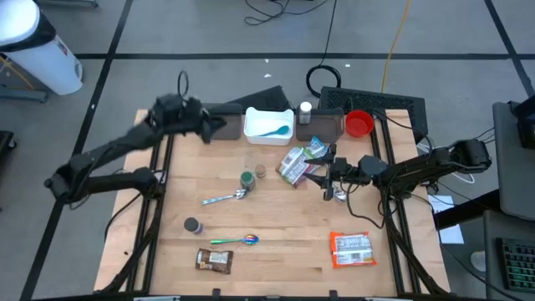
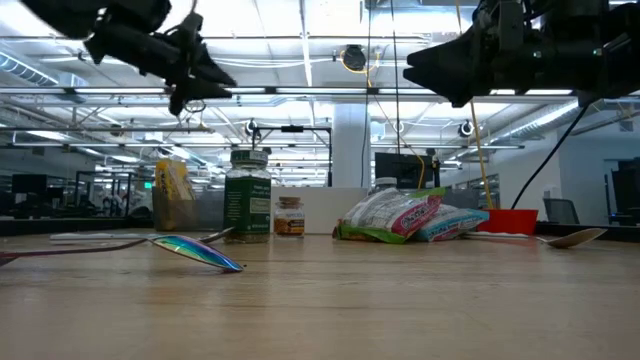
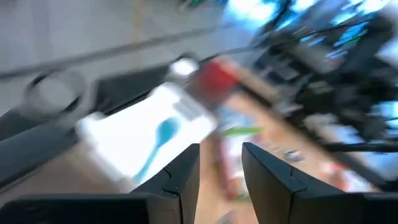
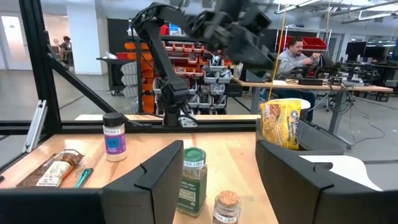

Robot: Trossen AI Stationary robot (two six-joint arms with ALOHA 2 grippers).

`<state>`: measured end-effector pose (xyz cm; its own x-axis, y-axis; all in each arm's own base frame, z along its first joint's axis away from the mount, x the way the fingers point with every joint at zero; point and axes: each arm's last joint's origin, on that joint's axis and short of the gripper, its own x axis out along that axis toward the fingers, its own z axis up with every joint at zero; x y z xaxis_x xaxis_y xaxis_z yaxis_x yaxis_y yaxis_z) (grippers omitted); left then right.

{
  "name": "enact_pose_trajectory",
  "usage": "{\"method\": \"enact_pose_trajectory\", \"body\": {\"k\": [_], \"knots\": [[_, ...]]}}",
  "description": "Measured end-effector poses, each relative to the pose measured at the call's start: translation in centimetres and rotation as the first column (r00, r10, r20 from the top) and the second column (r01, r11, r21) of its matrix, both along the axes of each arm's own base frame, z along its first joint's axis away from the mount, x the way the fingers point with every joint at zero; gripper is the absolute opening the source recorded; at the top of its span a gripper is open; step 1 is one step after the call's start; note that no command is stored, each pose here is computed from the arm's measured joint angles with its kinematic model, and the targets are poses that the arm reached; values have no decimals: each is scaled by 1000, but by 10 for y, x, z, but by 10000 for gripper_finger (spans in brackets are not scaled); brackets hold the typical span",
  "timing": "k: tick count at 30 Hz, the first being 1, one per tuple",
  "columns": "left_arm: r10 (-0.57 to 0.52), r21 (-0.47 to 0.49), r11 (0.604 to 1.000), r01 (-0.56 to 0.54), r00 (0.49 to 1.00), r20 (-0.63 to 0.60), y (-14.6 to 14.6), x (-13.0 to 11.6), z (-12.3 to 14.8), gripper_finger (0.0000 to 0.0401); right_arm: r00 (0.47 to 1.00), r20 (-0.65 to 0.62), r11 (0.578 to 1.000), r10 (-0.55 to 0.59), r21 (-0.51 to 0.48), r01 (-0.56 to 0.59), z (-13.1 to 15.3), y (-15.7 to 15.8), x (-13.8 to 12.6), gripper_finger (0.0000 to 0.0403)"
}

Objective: Pick & Place Food Item
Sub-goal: Put the bottom white and blue spoon into the white bin

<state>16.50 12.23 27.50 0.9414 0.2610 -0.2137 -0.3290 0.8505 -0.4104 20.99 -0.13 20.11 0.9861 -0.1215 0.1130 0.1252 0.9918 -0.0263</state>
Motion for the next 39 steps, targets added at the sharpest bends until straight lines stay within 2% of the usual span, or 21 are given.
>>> {"method": "enact_pose_trajectory", "body": {"k": [4, 8, 13, 19, 29, 33, 39], "knots": [[-136, 98, 988, 118, 969, 207, -29, 10, -17, 129, 1000, -17, 1000, -1, -2, 1, -3, 0, 2, 195], [-214, 146, 973, 176, 926, 310, -53, 12, -32, 129, 999, -35, 1000, -4, -27, 3, -6, 0, 3, 192], [-191, 180, 973, 142, 936, 295, -76, 16, -48, 129, 999, -42, 998, -7, -56, 5, -8, 0, 4, 192], [-111, 170, 983, 64, 952, 285, -96, 24, -53, 129, 1000, -15, 1000, 2, -11, -2, -6, 0, 4, 194], [-192, 268, 957, 110, 934, 302, -114, 41, -61, 129, 999, 41, 993, 16, 113, -21, -2, 0, 3, 193], [-201, 262, 958, 115, 923, 328, -116, 46, -60, 129, 996, 83, 987, 21, 155, -33, 1, 0, 3, 194], [-203, 242, 963, 121, 915, 350, -116, 50, -57, 129, 995, 101, 987, 21, 156, -36, 3, 0, 3, 193]]}}
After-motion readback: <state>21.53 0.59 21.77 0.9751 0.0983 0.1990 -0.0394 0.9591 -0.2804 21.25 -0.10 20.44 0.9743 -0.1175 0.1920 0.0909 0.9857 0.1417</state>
